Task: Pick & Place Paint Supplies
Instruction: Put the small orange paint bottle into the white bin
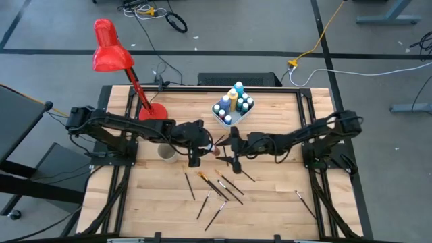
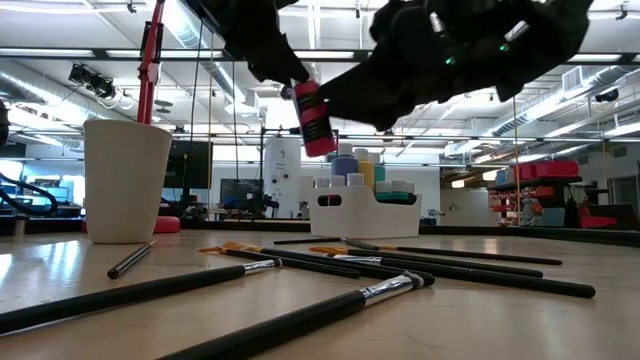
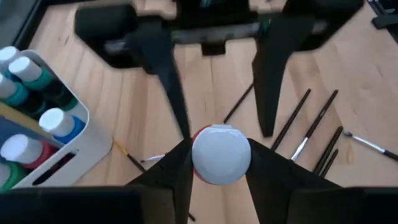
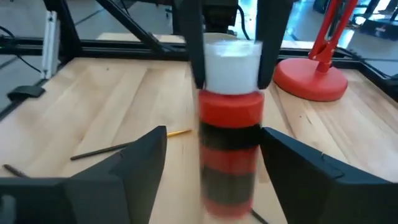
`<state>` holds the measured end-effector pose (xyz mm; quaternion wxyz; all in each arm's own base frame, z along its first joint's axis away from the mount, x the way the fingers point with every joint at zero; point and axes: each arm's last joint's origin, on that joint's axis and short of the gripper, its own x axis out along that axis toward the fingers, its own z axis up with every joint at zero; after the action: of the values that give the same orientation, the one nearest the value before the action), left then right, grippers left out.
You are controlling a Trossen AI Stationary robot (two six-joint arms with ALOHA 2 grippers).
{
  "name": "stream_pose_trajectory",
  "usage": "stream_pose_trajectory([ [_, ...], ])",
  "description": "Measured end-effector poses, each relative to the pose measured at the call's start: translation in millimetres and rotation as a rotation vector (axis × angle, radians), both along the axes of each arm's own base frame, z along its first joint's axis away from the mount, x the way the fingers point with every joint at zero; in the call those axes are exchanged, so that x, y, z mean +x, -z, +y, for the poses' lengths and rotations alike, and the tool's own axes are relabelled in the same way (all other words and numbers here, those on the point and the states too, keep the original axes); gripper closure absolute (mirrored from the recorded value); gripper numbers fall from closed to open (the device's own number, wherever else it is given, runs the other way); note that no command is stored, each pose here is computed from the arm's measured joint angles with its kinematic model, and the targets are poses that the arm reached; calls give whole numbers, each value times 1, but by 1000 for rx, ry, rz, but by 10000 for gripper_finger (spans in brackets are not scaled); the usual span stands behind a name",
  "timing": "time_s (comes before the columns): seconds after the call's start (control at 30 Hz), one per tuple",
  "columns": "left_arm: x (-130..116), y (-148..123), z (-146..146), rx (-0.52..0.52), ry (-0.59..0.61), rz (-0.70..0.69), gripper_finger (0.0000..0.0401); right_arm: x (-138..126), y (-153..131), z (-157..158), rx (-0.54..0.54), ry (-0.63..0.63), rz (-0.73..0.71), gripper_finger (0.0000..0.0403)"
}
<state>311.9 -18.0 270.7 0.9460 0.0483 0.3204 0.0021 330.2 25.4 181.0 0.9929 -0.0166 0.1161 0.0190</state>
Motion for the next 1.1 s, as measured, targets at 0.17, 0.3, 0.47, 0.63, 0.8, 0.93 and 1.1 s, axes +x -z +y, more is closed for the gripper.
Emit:
stream_pose_trajectory([
  [0.17, 1, -2, 0, 11, -1, -18, 260, 15, 1, -1, -41, 73, 8, 127],
  [0.3, 1, -2, 1, 11, -2, -18, 267, 19, -3, -4, -61, 109, 0, 125],
  [0.47, 1, -2, 0, 11, -3, -17, 266, 20, -3, -3, -61, 79, -8, 137],
  [0.63, 0, -1, 1, 11, -4, -6, 260, 20, -3, -4, -62, 81, -3, 171],
  [0.8, 0, -1, 1, 11, -4, -3, 265, 20, -3, -4, -40, 86, -1, 225],
  [0.93, 0, 0, 0, 9, -1, -1, 251, 20, -2, -4, -35, 86, 6, 266],
  [1.1, 0, -1, 1, 14, -3, -3, 227, 19, 0, -4, -41, 106, 29, 270],
])
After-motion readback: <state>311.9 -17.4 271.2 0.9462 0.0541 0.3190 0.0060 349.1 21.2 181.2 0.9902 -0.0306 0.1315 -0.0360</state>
